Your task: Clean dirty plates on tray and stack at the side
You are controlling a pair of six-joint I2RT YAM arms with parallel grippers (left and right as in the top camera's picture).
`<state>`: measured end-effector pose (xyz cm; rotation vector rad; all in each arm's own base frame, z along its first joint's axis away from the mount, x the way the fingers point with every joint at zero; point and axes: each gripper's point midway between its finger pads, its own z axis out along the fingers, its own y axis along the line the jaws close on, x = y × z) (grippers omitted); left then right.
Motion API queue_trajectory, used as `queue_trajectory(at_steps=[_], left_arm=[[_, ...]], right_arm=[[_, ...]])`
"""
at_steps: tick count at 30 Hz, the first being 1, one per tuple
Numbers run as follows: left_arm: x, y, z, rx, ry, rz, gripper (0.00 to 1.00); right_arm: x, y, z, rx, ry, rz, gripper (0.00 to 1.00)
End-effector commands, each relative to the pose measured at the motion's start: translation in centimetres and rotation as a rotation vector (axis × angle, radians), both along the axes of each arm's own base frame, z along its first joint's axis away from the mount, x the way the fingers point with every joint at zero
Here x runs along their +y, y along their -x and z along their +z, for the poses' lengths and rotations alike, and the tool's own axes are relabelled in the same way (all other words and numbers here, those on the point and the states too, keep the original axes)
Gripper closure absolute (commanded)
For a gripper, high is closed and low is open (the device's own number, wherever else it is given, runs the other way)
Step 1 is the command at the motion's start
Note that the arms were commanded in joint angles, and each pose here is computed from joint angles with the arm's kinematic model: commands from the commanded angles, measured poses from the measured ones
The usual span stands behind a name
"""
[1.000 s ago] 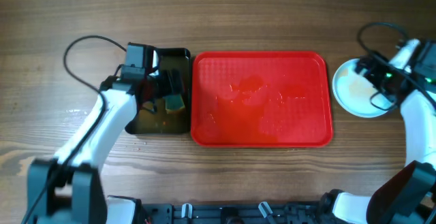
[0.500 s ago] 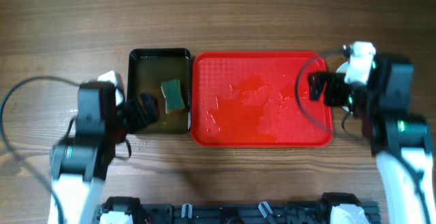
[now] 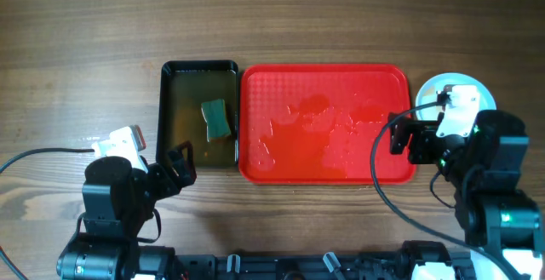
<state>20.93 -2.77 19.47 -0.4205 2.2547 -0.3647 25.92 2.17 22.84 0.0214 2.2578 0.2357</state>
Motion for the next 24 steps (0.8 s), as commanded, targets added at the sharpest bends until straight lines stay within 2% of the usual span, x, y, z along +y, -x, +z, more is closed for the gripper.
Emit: queue_trajectory(at_steps=[1, 5, 9, 13, 19, 24], left_arm=[[0.4, 0.1, -0.4, 0.008, -0.001, 0.025, 0.00], [0.4, 0.1, -0.4, 0.008, -0.001, 0.025, 0.00], [0.4, 0.1, -0.4, 0.008, -0.001, 0.025, 0.00], [0.4, 0.1, -0.4, 0.008, -0.001, 0.025, 0.00], [0.4, 0.1, -0.4, 0.008, -0.001, 0.025, 0.00], [0.4, 0.1, -0.4, 0.008, -0.001, 0.025, 0.00]], right_arm=[[-0.2, -0.5, -1.5, 0.056, 0.015, 0.001, 0.01], [-0.1, -0.1, -0.6, 0.018, 0.017, 0.001, 0.00], [-0.4, 1.6, 2.6, -0.142, 0.044, -0.014, 0.01], [0.0, 2.8, 4.7, -0.444, 0.032, -0.006, 0.01], [1.0, 3.9, 4.1, -0.816, 0.025, 0.030, 0.01], [1.1, 2.7, 2.1, -0.943, 0.036, 0.036, 0.00]])
